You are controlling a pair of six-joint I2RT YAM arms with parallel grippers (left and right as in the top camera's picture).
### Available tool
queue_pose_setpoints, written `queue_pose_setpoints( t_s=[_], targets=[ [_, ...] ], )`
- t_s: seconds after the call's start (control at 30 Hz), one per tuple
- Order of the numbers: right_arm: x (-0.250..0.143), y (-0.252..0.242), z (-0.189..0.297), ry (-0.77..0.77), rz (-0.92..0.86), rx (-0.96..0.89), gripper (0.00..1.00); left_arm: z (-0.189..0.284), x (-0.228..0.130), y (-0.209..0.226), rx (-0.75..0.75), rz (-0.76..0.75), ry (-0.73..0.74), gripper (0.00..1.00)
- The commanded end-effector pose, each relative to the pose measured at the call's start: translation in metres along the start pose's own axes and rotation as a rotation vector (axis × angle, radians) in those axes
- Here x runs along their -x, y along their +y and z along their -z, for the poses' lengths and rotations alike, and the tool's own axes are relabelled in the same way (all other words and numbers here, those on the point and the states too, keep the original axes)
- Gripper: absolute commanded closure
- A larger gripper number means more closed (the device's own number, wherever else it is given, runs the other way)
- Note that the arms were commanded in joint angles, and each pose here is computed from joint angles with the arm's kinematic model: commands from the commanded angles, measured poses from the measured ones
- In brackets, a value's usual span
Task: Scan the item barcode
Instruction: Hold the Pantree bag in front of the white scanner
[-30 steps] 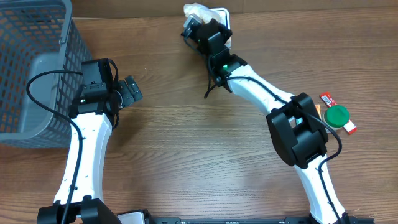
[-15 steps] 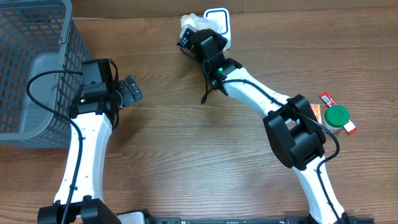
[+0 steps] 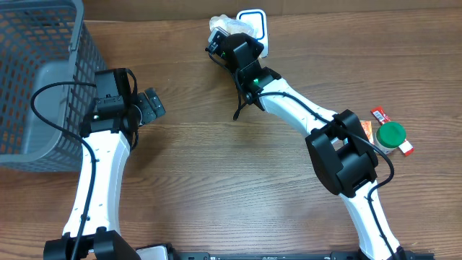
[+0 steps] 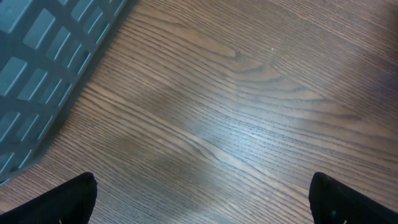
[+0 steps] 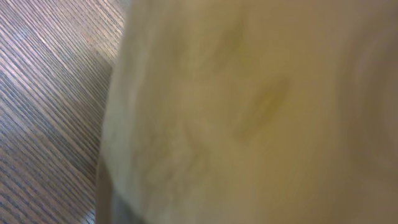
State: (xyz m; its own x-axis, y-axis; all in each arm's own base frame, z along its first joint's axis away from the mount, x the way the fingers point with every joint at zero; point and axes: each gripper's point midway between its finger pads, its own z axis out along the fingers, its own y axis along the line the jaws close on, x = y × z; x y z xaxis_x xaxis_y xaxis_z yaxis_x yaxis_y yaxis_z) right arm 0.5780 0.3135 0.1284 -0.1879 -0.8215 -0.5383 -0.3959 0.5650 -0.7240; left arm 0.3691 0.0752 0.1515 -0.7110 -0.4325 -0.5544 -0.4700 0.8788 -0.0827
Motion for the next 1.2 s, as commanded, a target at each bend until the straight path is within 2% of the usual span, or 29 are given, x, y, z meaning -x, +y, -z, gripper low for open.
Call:
queue_pose_setpoints(
  t_s=[0.0, 0.23, 0.57, 1.03, 1.17],
  targets=[
    [0.025, -0.044, 0.022, -0.065, -0.074, -0.054, 0.96, 0.004, 0.007, 0.001, 0.009, 0.011, -0.020, 0.00],
    [0.030, -0.080, 0.028, -0.105, -0.213, -0.110, 0.96, 0.004, 0.007, 0.001, 0.009, 0.011, -0.020, 0.00],
    [0.037, -0.094, 0.033, -0.137, -0.233, -0.137, 0.96, 0.004, 0.007, 0.001, 0.009, 0.011, -0.020, 0.00],
    [0.033, -0.092, 0.031, -0.121, -0.178, -0.130, 0.96, 0.004, 0.007, 0.001, 0.009, 0.011, -0.020, 0.00],
    [0.024, -0.071, 0.027, -0.091, -0.135, -0.043, 0.96, 0.004, 0.007, 0.001, 0.009, 0.011, -0.020, 0.00]
  ],
)
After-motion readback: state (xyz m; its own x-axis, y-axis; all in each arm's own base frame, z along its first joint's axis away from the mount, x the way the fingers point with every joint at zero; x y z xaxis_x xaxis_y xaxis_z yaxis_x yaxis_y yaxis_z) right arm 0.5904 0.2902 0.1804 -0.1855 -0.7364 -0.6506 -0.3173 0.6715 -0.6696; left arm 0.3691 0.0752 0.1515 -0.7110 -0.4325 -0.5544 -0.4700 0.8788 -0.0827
